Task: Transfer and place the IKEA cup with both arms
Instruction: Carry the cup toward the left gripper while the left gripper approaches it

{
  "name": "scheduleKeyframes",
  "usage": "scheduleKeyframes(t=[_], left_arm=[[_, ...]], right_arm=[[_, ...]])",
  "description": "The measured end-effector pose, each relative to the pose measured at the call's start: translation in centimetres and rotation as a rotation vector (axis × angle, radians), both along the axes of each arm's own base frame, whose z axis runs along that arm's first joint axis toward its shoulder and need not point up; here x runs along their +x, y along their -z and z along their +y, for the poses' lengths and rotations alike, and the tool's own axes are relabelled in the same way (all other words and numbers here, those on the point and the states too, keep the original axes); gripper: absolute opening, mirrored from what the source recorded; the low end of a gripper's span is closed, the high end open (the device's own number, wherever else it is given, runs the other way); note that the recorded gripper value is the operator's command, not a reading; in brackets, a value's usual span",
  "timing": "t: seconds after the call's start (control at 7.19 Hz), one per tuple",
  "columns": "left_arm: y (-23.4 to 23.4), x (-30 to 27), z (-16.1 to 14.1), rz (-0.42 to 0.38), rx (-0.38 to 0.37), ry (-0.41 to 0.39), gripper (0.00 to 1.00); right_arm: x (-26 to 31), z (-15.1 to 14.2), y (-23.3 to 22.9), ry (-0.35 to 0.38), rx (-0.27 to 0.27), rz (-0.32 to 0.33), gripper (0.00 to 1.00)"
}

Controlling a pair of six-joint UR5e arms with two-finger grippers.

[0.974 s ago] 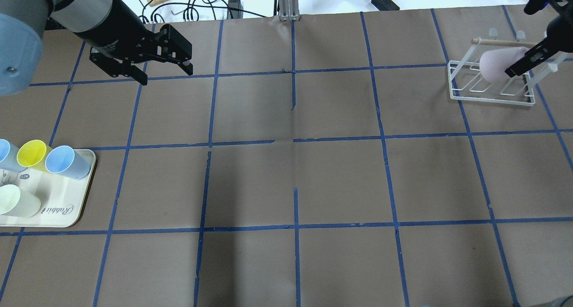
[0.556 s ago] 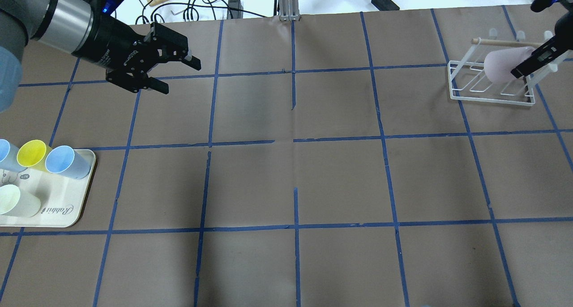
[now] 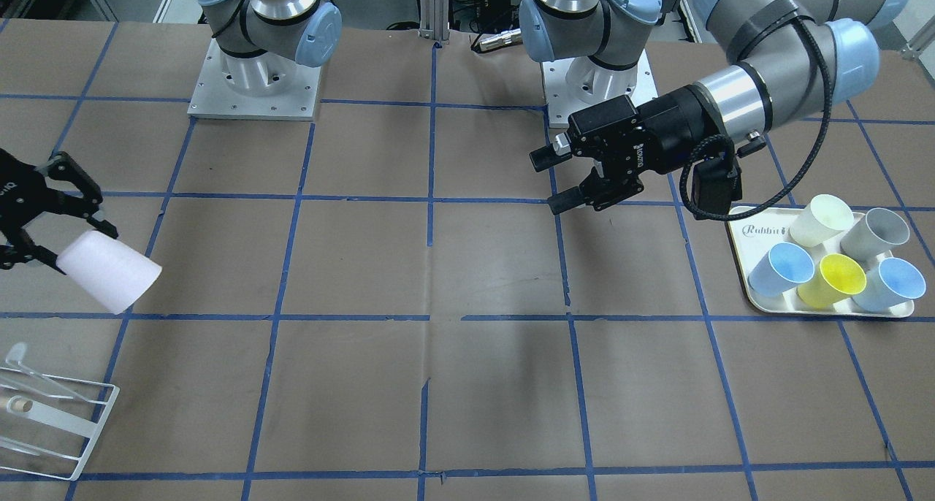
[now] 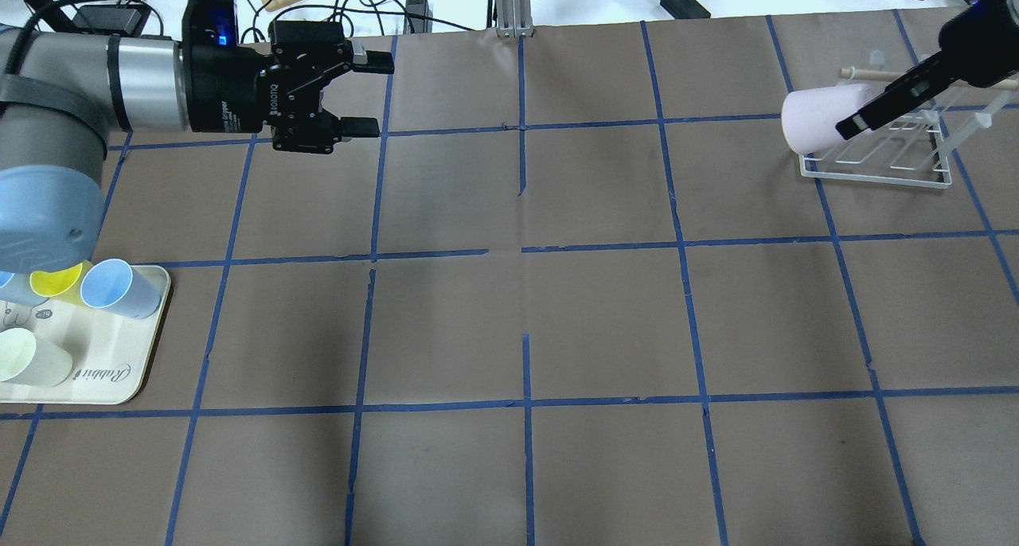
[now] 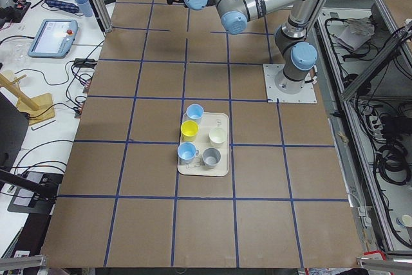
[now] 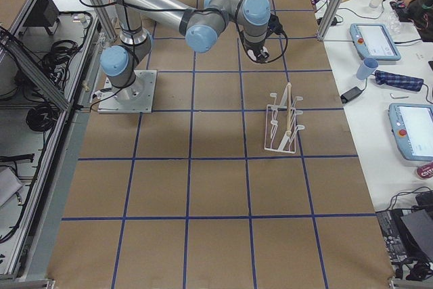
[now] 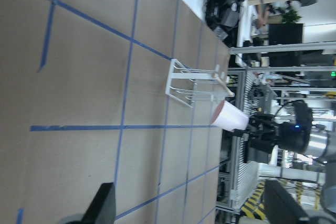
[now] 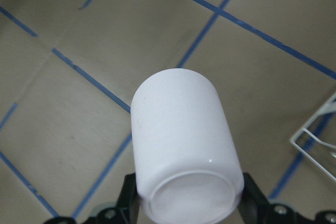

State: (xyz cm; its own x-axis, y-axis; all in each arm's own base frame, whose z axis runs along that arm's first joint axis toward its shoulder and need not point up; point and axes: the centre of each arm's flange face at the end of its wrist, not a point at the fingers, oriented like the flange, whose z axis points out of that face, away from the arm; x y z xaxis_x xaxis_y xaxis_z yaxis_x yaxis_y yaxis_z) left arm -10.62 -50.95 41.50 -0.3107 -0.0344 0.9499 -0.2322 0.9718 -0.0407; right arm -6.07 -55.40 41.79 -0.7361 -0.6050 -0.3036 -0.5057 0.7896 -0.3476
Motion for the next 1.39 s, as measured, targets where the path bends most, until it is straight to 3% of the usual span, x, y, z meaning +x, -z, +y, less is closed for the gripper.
scheduleKeyframes(t=[0.28, 0.56, 0.97, 1.39], left_arm=[[1.8, -0.4, 0.0, 0.170, -0.068, 0.001, 1.00], [3.3, -0.9, -0.8, 0.219, -0.086, 0.015, 1.00], [3.2, -3.5, -1.8, 0.239, -0.025, 0.058, 1.00], [3.6, -9.6, -1.9, 0.228, -0.007, 0.174, 1.00]], right_arm=[[4.2, 0.7, 0.5, -0.034, 0.059, -0.279, 0.00], [6.4, 2.1, 1.3, -0.067, 0.121, -0.526, 0.00], [8.3, 2.9, 3.7, -0.041, 0.207, -0.746, 0.00], [13.2, 2.0, 5.6, -0.021, 0.261, -0.862, 0.00]])
